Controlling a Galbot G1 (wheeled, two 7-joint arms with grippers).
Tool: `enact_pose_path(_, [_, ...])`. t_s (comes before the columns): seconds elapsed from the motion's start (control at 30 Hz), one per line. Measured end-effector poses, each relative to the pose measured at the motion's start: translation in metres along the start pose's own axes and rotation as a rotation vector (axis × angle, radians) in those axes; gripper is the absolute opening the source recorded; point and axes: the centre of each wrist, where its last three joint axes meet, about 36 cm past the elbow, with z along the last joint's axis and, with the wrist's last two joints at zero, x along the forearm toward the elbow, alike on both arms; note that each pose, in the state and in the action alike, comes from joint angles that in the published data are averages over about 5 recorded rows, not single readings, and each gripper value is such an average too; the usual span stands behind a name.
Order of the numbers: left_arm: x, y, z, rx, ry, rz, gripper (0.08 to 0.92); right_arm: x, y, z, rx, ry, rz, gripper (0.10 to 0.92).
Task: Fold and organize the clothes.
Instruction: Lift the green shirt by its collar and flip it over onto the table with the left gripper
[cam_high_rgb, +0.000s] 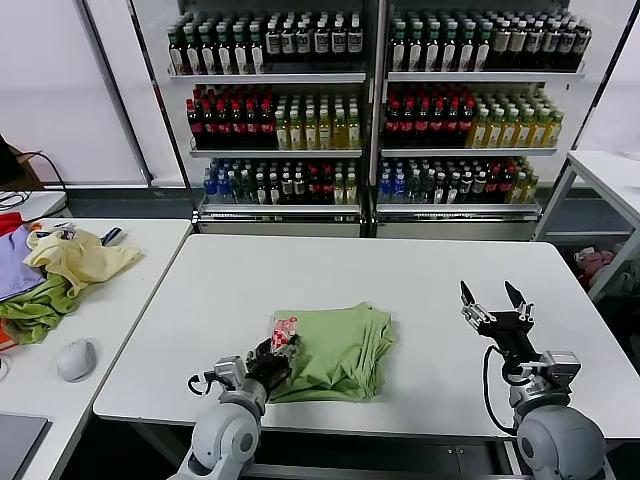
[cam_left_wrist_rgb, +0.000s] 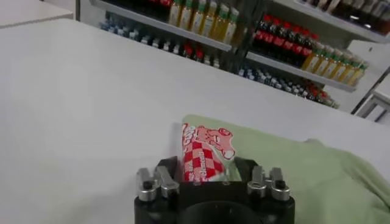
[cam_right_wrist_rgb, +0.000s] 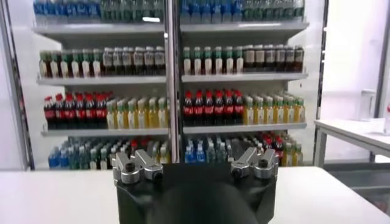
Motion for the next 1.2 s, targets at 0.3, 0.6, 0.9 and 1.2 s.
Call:
enact_pose_path(0.3, [0.003,0.012,-0.002,0.139,0.019,0.055,0.330,0.001,0.000,-0.003,-0.018,-0.024,0.003,0.823])
enact_pose_path(0.6, [0.011,0.031,-0.017,0.345,0.001,0.121,0.116,0.001,0.000,-0.004,-0.029,-0.033,0.007,0.823])
enact_pose_path(0.9, [0.030,0.071,-0.054,0.492,-0.065,0.156,0.105,-0.001,0.000,-0.001,-0.027,-0.029,0.010,0.823])
enact_pose_path(1.2, [0.067,0.128,-0.105,0.530,-0.162,0.125,0.105,-0.006,0.005,0.006,-0.031,-0.021,0.010,0.823])
